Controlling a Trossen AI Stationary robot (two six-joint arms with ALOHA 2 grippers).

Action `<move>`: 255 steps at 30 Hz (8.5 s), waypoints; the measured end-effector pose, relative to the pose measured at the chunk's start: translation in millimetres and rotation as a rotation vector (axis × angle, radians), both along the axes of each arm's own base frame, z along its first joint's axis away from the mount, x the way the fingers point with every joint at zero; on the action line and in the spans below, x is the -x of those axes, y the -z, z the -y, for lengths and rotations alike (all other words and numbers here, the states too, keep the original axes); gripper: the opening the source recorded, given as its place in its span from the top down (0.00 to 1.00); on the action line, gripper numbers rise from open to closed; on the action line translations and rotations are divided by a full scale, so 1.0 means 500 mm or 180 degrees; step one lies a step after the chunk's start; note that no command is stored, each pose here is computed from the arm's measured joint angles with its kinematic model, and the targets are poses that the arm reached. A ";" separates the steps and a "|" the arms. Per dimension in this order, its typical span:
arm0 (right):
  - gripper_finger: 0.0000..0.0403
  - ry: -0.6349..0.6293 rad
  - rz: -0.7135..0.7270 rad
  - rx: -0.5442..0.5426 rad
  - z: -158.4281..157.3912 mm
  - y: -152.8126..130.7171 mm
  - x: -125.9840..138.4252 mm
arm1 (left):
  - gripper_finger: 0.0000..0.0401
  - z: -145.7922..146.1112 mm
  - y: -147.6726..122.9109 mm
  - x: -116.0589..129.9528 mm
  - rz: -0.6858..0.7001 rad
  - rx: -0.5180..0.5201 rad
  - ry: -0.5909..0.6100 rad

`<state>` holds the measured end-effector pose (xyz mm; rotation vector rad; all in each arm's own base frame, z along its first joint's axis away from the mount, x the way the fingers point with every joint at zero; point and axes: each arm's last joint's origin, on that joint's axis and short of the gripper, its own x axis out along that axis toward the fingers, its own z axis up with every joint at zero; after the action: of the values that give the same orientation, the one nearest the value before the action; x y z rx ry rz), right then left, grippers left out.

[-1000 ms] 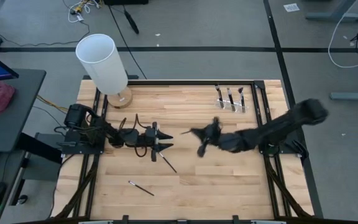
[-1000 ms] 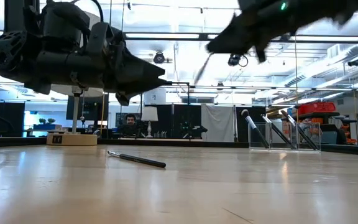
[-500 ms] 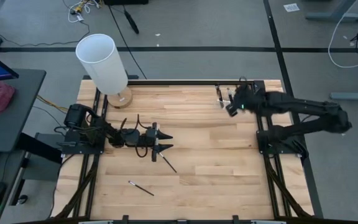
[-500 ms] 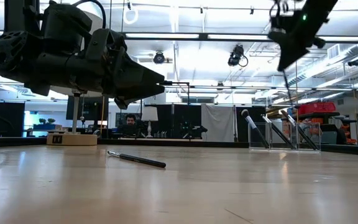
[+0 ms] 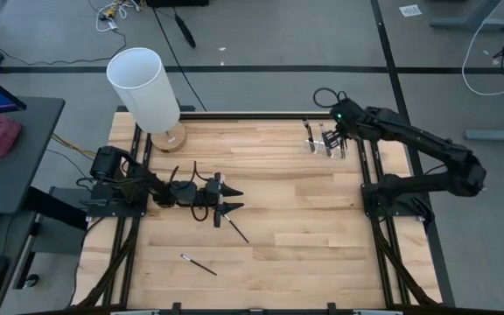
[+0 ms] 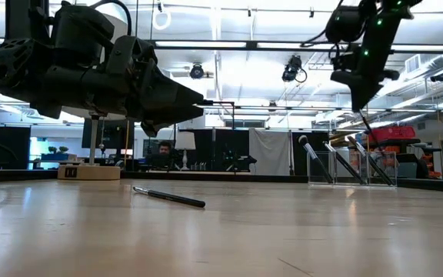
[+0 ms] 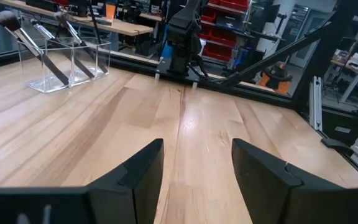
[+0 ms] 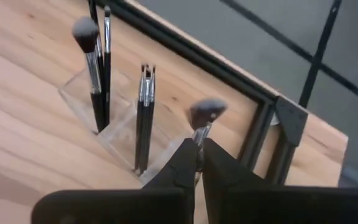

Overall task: Put items in baskets/containers
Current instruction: Put the eyeshadow brush into the transparent organizer

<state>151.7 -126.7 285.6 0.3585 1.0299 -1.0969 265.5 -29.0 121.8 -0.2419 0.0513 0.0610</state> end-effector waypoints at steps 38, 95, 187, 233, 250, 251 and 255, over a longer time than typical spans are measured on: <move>0.93 0.0217 -0.0249 -0.0550 0.068 0.111 -0.007 | 0.52 0.000 0.000 0.000 -0.0002 0.0003 0.0002; 0.81 -0.2787 0.2404 0.0330 -0.456 0.310 -0.318 | 0.52 0.043 -0.033 0.149 -0.2249 0.0605 -0.0283; 0.66 -0.2794 0.1708 -0.0076 -0.519 0.367 -0.477 | 0.40 0.112 0.121 0.054 -0.1092 0.0136 -0.0697; 1.00 -0.2286 0.1321 0.0137 -0.464 0.455 -0.333 | 0.41 0.115 0.120 0.053 -0.1127 0.0114 -0.0512; 1.00 -0.2126 0.1887 0.0487 -0.446 0.404 -0.303 | 0.41 0.117 0.119 0.052 -0.1110 0.0157 -0.0429; 1.00 -0.2111 0.1944 0.0493 -0.445 0.403 -0.301 | 0.41 0.117 0.119 0.052 -0.1110 0.0156 -0.0429; 1.00 -0.2106 0.2277 0.0517 -0.445 0.392 -0.301 | 0.41 0.118 0.116 0.050 -0.1059 0.0192 -0.0411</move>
<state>302.0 95.8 89.3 0.2212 0.3582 -0.3844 240.4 -88.2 63.9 -0.2935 0.3690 0.2281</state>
